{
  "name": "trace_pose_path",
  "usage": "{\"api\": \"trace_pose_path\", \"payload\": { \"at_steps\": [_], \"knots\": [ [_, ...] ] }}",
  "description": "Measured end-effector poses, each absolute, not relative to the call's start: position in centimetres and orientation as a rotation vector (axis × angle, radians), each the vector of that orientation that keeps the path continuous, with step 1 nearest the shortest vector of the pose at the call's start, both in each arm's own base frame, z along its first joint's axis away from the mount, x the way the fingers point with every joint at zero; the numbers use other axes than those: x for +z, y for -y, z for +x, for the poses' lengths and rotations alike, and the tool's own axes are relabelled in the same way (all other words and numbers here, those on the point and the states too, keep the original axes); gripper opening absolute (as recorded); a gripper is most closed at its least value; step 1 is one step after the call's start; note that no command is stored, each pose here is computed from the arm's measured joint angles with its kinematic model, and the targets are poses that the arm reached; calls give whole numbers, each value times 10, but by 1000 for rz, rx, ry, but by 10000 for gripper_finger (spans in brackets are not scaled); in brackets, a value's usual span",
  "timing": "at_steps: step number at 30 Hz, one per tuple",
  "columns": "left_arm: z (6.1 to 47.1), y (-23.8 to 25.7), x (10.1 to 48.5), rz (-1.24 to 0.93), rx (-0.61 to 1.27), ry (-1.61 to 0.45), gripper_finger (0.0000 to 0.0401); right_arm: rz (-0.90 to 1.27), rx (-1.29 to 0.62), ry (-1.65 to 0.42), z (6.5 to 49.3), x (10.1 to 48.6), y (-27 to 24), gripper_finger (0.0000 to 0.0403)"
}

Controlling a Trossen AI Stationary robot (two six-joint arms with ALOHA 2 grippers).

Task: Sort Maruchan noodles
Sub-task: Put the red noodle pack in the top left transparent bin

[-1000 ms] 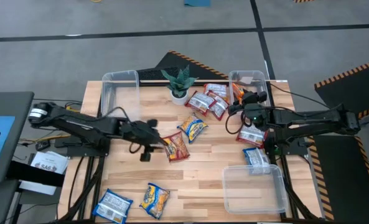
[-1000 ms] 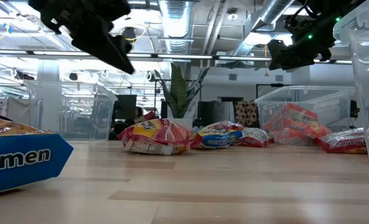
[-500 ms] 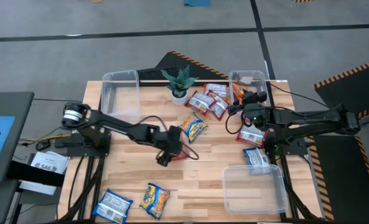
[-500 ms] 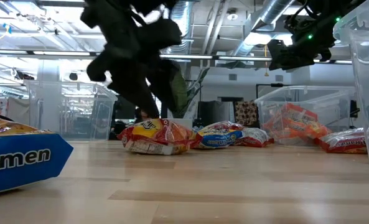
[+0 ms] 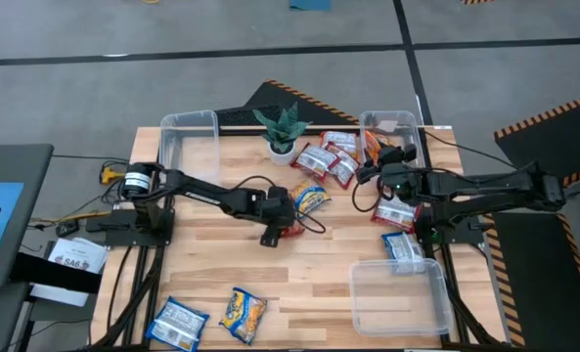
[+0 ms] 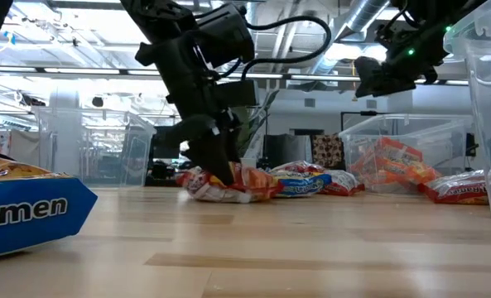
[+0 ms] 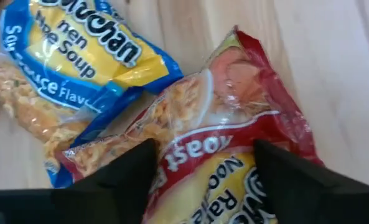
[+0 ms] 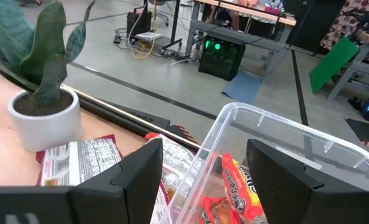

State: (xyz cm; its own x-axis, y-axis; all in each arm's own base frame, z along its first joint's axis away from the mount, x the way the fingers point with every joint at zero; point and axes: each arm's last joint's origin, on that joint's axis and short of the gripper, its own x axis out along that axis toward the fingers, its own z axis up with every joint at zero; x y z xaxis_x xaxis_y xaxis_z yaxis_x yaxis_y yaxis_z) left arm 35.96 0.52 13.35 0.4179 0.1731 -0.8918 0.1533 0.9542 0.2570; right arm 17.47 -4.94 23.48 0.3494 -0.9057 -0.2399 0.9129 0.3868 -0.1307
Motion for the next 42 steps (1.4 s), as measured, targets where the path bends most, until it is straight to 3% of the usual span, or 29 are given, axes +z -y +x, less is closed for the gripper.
{"api": "trace_pose_path", "payload": {
  "at_steps": [6, 9, 14, 24, 32, 38, 42],
  "knots": [
    [359, -6, 135, 299, 87, -1147, 31, 16, -1181, -315, 178, 231, 50, 256],
    [353, -6, 143, 287, 82, -1155, 9, 12, -1181, -322, 179, 229, 50, 256],
    [340, 0, 174, 269, 49, -1105, 1, 15, -1182, -317, 179, 230, 50, 256],
    [303, 9, 273, 292, 127, -766, 1, 14, -1183, -316, 179, 230, 50, 256],
    [233, -14, 336, 371, 630, -654, 1, 15, -1183, -314, 179, 230, 50, 256],
    [190, -53, 336, 284, 1046, -782, 0, 29, -1185, -306, 179, 230, 50, 256],
    [177, -79, 315, 232, 1198, -883, 0, 29, -1185, -305, 179, 230, 50, 256]
  ]
}}
